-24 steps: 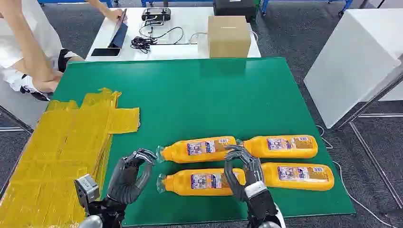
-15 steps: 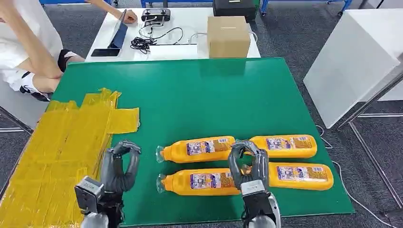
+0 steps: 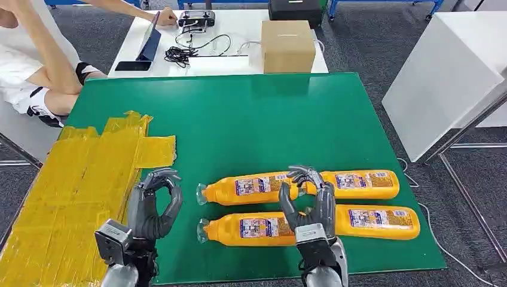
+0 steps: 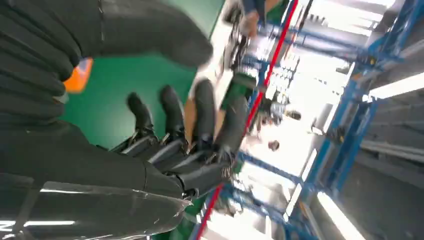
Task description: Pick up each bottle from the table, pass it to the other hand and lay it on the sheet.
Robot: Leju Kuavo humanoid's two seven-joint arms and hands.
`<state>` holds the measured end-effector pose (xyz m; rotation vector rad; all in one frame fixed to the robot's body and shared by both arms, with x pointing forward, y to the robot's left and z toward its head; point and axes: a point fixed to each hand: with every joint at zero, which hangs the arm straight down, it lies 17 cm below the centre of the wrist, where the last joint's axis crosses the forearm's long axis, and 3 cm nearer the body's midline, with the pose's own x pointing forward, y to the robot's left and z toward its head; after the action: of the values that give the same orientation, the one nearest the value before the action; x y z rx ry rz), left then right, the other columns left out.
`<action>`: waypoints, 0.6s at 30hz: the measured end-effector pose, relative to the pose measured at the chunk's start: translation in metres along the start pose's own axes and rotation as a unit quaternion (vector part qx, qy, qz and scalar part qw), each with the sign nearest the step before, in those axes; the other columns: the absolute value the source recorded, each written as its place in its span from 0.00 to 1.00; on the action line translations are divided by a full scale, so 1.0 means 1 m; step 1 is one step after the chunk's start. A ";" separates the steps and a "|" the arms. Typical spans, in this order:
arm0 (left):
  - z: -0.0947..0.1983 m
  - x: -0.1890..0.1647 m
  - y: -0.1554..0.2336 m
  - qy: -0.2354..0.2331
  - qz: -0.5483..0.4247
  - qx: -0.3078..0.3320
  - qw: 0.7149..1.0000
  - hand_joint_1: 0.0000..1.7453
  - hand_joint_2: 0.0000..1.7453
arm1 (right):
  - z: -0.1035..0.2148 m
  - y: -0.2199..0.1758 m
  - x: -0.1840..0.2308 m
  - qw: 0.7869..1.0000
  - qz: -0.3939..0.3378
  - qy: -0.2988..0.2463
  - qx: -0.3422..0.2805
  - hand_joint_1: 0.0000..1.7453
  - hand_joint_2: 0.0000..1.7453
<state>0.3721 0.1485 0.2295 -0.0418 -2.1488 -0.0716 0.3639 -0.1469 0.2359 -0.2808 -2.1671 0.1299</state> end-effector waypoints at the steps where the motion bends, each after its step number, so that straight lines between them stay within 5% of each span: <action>1: -0.002 0.001 0.000 -0.002 0.001 0.001 1.000 0.00 1.00 | -0.004 -0.002 0.001 1.000 0.023 -0.006 -0.004 0.00 1.00; 7: -0.011 0.007 -0.002 -0.011 0.014 0.000 1.000 0.00 1.00 | -0.031 0.007 -0.013 0.978 0.203 -0.014 0.053 0.00 1.00; 11: -0.019 0.013 -0.008 -0.020 0.028 -0.009 0.999 0.00 1.00 | -0.045 0.030 -0.070 0.926 0.333 0.031 0.175 0.00 1.00; 18: -0.031 0.017 -0.015 -0.027 0.040 -0.017 0.999 0.00 1.00 | -0.049 0.056 -0.138 0.855 0.421 0.044 0.299 0.00 1.00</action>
<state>0.3876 0.1311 0.2599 -0.1510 -2.1979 -0.0614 0.4893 -0.1271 0.1434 -0.8269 -1.6568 1.2315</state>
